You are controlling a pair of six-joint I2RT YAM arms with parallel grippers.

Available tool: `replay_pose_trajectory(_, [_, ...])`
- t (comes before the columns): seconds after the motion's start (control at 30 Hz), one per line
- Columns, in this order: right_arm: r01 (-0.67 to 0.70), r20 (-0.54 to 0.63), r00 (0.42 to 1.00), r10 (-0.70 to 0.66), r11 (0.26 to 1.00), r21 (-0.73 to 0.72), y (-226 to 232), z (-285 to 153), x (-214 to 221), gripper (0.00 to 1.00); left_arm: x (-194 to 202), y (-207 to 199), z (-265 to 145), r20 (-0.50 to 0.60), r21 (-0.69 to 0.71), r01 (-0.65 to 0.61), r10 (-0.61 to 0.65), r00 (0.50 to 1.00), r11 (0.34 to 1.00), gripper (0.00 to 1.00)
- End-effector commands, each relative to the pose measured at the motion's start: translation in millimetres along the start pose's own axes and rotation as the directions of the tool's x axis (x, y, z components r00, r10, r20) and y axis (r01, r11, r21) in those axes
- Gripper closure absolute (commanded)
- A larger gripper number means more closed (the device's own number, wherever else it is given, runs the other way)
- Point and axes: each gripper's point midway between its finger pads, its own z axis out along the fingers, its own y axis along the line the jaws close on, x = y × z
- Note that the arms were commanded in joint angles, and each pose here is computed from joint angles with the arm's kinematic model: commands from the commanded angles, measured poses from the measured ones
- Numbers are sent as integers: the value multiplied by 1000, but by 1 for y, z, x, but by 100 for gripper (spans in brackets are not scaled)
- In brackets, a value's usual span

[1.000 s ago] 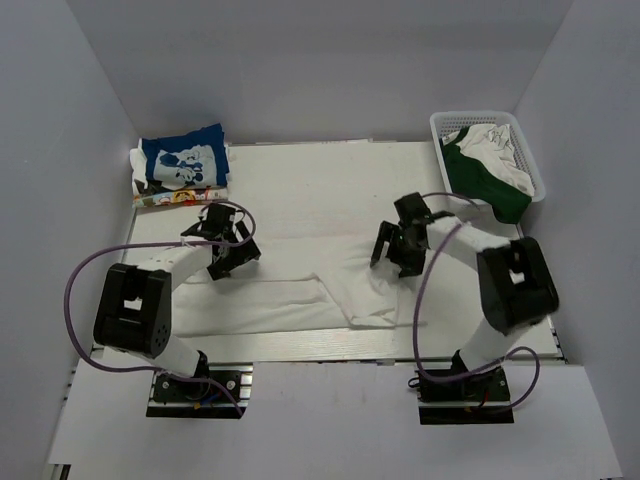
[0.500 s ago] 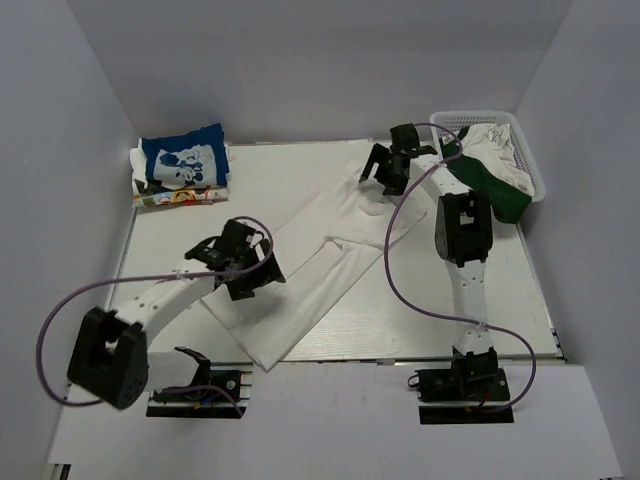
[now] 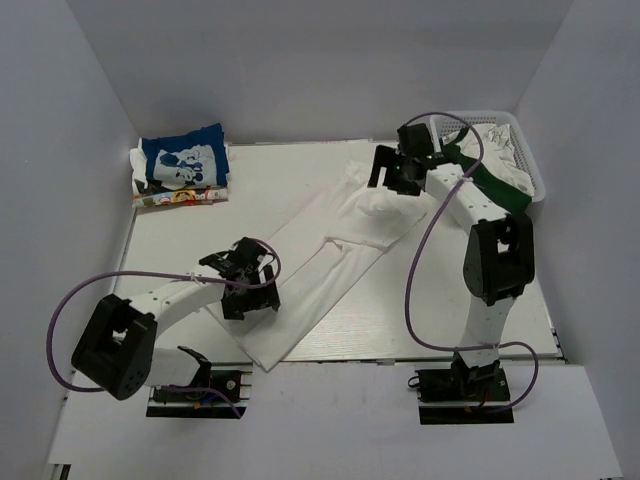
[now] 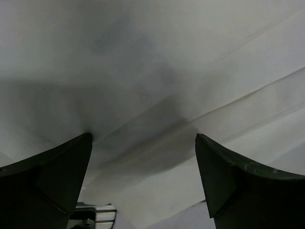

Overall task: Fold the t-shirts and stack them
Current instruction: Rotate the tshirt 90 degrees

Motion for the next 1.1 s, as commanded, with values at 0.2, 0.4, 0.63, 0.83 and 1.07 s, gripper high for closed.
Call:
replay_pose_trajectory(0.2, [31, -310, 951, -8, 997, 69, -33, 39, 117, 10, 23, 10, 26, -119, -162, -126, 108, 987, 979, 0])
replay_pose_trajectory(0.4, [15, -369, 930, 5, 999, 52, -29, 89, 118, 10, 61, -2, 41, -293, -165, -233, 178, 940, 958, 0])
replay_pose_trajectory(0.63, [-56, -305, 950, 64, 998, 37, -14, 150, 66, 10, 38, -115, 37, -242, 41, -295, 296, 924, 955, 0])
replay_pose_trajectory(0.83, [-147, -114, 984, 134, 983, -108, -2, 190, 10, 10, 44, -188, 32, -214, 198, -373, 412, 886, 906, 0])
replay_pose_trajectory(1.07, [-82, 21, 996, 90, 963, -256, 40, 149, -55, 10, 39, -230, -4, -47, 267, -423, 450, 892, 866, 0])
